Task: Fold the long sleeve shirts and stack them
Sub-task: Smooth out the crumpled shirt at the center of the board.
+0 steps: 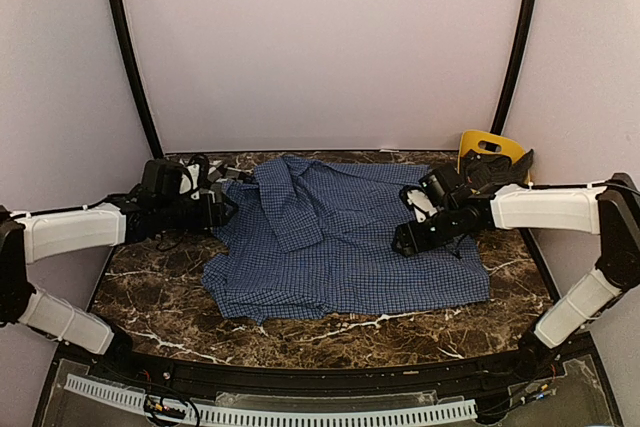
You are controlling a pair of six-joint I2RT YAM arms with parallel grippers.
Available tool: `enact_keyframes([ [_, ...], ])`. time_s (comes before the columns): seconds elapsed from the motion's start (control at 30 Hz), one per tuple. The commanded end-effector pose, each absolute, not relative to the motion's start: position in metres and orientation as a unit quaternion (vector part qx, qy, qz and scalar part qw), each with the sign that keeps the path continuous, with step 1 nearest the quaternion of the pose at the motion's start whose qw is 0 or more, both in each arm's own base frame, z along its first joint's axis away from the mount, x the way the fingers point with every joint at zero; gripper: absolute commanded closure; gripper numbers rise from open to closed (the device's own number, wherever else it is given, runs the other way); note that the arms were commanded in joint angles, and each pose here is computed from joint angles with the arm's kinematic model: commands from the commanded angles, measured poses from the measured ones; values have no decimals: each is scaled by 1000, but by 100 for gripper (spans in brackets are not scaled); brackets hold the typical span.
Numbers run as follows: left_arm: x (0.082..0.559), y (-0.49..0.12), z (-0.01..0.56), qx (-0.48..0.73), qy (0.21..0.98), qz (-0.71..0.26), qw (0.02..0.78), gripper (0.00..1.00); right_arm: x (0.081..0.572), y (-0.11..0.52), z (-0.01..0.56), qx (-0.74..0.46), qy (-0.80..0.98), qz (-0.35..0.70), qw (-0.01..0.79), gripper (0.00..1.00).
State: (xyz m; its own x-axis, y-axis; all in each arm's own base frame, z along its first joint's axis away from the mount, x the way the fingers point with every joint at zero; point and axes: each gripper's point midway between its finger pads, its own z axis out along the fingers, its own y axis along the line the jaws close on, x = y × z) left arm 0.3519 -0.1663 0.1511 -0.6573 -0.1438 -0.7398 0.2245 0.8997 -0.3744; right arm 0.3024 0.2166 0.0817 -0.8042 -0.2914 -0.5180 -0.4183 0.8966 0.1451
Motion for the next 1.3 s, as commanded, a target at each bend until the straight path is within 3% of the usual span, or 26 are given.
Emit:
enact_keyframes([
  [0.0,344,-204,145,43,868,-305,389,26,299,248,93,-200,921,200,267,26],
  [0.27,365,-257,115,82,882,-309,347,26,296,262,79,-209,923,202,250,27],
  [0.6,402,-264,64,65,914,-236,325,38,293,259,74,-211,926,194,247,27],
  [0.83,409,-275,43,65,915,-248,312,45,293,258,66,-212,928,189,241,27],
  [1.27,424,-285,47,53,895,-279,345,77,289,250,53,-208,934,174,232,28],
])
